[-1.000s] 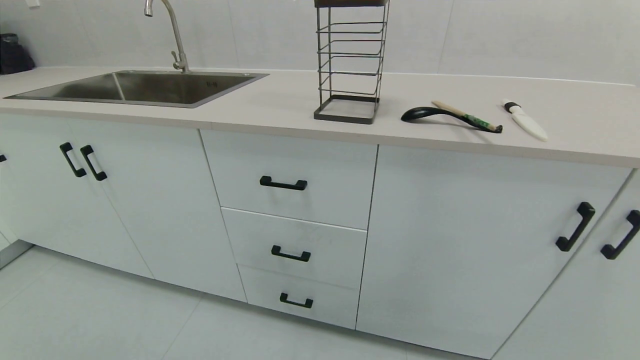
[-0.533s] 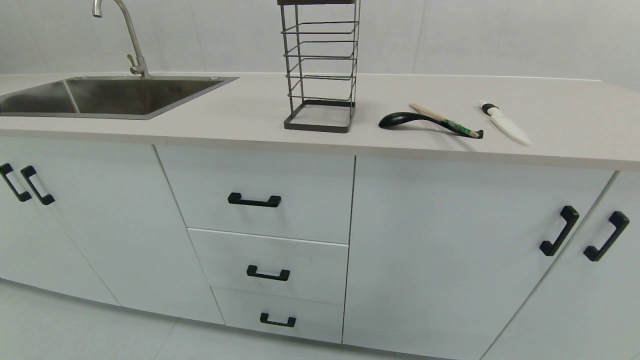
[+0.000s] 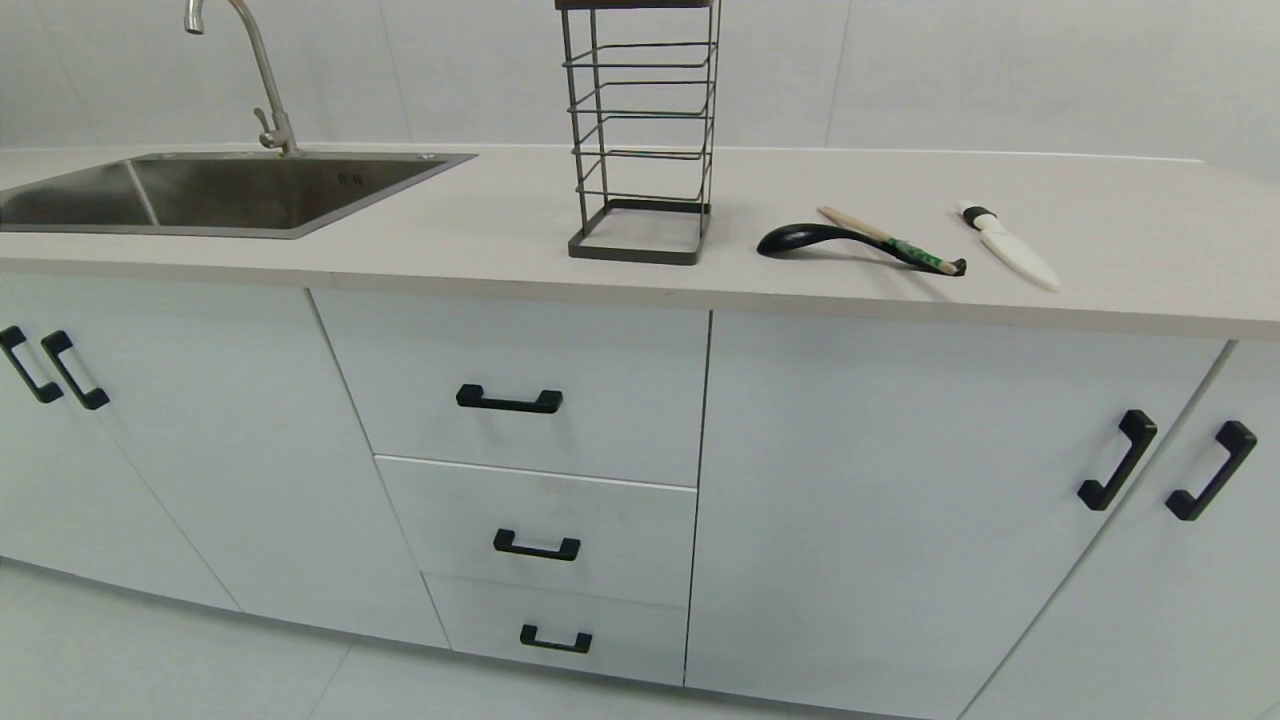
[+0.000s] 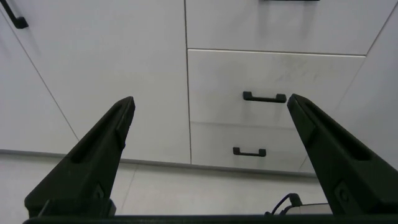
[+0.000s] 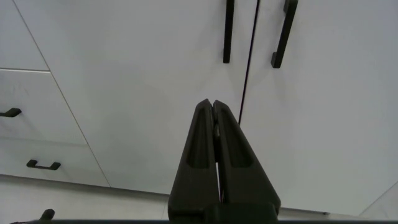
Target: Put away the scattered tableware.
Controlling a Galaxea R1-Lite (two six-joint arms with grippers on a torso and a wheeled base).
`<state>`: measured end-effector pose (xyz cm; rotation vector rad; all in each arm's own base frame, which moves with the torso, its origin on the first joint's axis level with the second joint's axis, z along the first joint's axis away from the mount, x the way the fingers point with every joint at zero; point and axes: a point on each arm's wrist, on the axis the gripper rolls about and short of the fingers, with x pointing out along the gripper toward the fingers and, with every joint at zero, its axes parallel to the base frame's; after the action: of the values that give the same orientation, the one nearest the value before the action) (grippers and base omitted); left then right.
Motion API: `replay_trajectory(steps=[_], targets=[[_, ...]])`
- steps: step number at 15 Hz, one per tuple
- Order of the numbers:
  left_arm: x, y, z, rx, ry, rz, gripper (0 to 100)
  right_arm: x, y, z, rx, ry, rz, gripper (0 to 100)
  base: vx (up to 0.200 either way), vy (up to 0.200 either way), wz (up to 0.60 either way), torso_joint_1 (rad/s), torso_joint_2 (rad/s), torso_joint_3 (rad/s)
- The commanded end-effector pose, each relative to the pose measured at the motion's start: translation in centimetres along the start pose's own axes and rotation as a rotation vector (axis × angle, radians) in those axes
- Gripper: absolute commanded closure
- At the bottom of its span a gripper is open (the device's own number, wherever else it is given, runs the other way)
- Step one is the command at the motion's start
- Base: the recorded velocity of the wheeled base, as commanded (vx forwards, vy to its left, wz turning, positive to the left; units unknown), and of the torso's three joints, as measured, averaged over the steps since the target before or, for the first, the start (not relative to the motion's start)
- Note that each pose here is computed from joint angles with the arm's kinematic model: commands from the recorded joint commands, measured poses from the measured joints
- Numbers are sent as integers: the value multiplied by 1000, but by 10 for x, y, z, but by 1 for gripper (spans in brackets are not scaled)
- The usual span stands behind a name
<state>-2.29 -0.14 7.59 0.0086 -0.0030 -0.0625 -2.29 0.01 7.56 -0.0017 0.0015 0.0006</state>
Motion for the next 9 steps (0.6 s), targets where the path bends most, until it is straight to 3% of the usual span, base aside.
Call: replay_trajectory(steps=[1,3,4,5,6,7,9], targets=[[0,0,0,1,1,-2,0,0,0,0,0,2,1,100,0,0,0,0,0,0],[0,0,2,10,-22,-20,0,0,0,0,-1,2,1,100,0,0,0,0,0,0],[-8,-1,39,21,-218,-24,0,0,0,0,0,0,1,100,0,0,0,0,0,0],[-12,-2,78,54,-345,3,0,0,0,0,0,3,1,100,0,0,0,0,0,0],[-10,-3,86,100,-347,16,0,0,0,0,-1,2,1,100,0,0,0,0,0,0],[-9,-4,85,163,-333,-23,0,0,0,0,0,2,1,100,0,0,0,0,0,0],[3,-4,90,179,-266,-112,0,0,0,0,0,2,1,100,0,0,0,0,0,0]])
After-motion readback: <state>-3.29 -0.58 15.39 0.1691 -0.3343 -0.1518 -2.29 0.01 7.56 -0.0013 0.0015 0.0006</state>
